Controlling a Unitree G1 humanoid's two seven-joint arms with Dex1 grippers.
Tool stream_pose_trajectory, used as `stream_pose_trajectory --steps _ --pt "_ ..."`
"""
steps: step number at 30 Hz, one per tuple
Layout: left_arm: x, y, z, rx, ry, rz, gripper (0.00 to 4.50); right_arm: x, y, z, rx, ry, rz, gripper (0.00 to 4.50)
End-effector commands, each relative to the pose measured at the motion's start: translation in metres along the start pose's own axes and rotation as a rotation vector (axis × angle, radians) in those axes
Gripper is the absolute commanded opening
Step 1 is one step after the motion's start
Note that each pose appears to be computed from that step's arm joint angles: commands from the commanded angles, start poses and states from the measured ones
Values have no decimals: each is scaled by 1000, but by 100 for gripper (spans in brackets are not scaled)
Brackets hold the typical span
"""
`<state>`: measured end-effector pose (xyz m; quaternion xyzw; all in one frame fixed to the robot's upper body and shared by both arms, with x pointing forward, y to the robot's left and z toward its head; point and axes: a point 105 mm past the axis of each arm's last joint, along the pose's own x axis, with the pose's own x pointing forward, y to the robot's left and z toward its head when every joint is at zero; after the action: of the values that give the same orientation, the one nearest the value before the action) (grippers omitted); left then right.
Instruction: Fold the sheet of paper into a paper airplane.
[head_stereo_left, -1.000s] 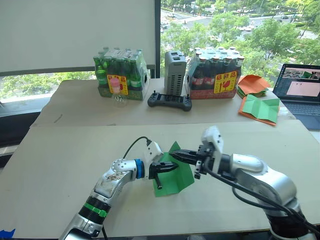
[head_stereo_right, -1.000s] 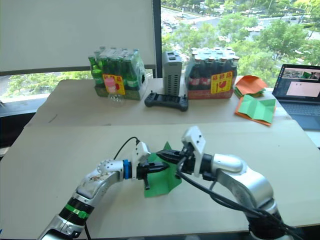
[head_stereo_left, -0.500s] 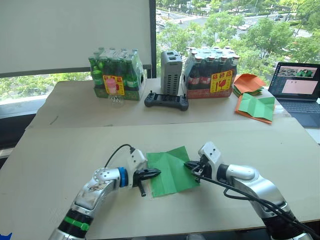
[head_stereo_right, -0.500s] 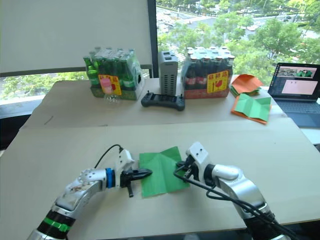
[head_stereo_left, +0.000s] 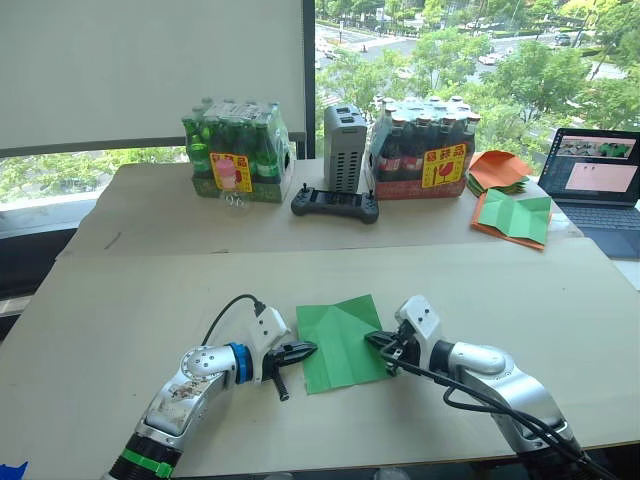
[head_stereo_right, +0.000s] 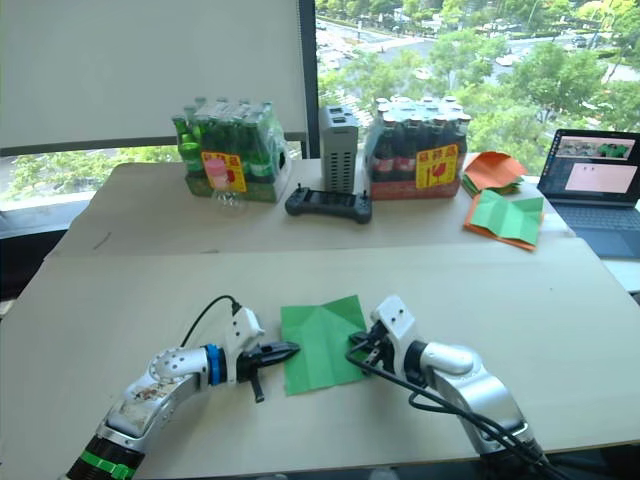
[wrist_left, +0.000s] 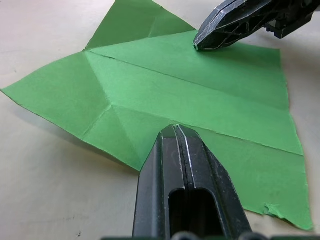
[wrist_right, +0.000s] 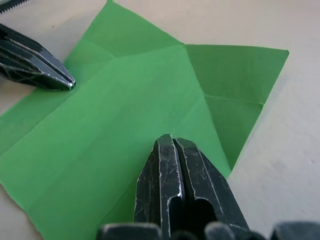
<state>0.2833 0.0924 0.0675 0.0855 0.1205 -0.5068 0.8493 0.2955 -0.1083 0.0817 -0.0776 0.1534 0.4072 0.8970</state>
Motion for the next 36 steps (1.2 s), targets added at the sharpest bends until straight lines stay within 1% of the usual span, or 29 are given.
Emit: stream_pose_trajectory --steps 1,6,13,21,26,31,32,36 --pt "-1 -4 5 -2 -9 -4 0 -6 -17 22 15 -85 -75 30" --pt "-3 -7 17 16 -25 -8 0 -10 -34 43 94 -170 -131 196" --pt "-2 -9 20 18 -30 -6 0 1 -27 42 102 -164 -83 196" --pt "-2 -9 22 20 -35 -5 0 11 -40 23 116 -108 -120 196" --pt "-4 -9 22 19 -31 1 0 14 -34 24 126 -120 -70 196" --pt "-4 -10 21 16 -28 1 0 23 -20 36 135 -171 -19 196" --pt "-4 -10 20 15 -28 1 0 24 -21 36 136 -171 -24 144" --pt "-4 -11 20 11 -27 -4 0 23 -28 34 140 -167 -53 8"
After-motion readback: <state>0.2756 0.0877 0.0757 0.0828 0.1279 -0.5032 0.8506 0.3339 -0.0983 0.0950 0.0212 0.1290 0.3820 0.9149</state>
